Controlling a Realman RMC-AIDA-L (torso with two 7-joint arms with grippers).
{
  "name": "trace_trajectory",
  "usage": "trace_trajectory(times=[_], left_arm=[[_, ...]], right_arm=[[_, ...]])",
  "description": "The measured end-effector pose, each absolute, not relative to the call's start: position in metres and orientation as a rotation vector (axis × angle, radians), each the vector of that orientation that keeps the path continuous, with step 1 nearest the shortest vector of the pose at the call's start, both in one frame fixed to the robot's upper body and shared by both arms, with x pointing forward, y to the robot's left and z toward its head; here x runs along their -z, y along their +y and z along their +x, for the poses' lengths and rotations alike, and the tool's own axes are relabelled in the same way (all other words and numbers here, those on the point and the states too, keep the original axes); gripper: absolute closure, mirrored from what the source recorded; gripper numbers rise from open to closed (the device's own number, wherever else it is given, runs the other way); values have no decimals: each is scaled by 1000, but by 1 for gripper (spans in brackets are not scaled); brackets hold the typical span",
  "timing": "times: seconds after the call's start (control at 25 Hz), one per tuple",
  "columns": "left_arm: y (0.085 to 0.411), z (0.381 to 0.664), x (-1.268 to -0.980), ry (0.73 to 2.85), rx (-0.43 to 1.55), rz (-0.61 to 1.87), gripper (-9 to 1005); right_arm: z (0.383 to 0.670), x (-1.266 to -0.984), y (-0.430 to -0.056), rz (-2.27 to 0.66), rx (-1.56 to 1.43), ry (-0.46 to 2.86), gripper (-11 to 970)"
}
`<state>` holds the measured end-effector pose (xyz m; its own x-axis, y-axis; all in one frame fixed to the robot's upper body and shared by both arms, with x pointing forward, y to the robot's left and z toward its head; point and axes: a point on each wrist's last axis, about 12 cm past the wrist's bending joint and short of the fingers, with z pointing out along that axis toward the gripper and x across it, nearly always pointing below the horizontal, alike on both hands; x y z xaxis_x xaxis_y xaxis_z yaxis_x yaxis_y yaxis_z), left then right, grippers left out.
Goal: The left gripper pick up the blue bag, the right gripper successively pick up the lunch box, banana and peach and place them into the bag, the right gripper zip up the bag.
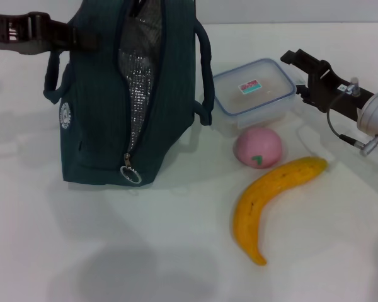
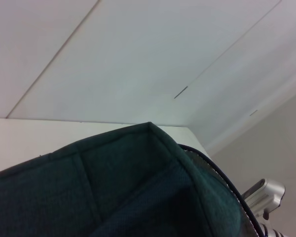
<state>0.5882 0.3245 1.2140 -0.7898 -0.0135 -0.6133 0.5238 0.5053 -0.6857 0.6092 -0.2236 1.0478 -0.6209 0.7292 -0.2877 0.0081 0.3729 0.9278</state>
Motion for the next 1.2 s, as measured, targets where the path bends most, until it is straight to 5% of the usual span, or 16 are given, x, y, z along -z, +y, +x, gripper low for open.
trace_trajectory(times=[0.92, 1.2], left_arm=[[328, 584, -1211, 2198, 1266, 415, 961], [330, 581, -1210, 2201, 1268, 424, 961]], right_arm=[[614, -1057, -216, 543, -1320, 1933, 223], [608, -1056, -224, 498, -1327, 1921, 398]])
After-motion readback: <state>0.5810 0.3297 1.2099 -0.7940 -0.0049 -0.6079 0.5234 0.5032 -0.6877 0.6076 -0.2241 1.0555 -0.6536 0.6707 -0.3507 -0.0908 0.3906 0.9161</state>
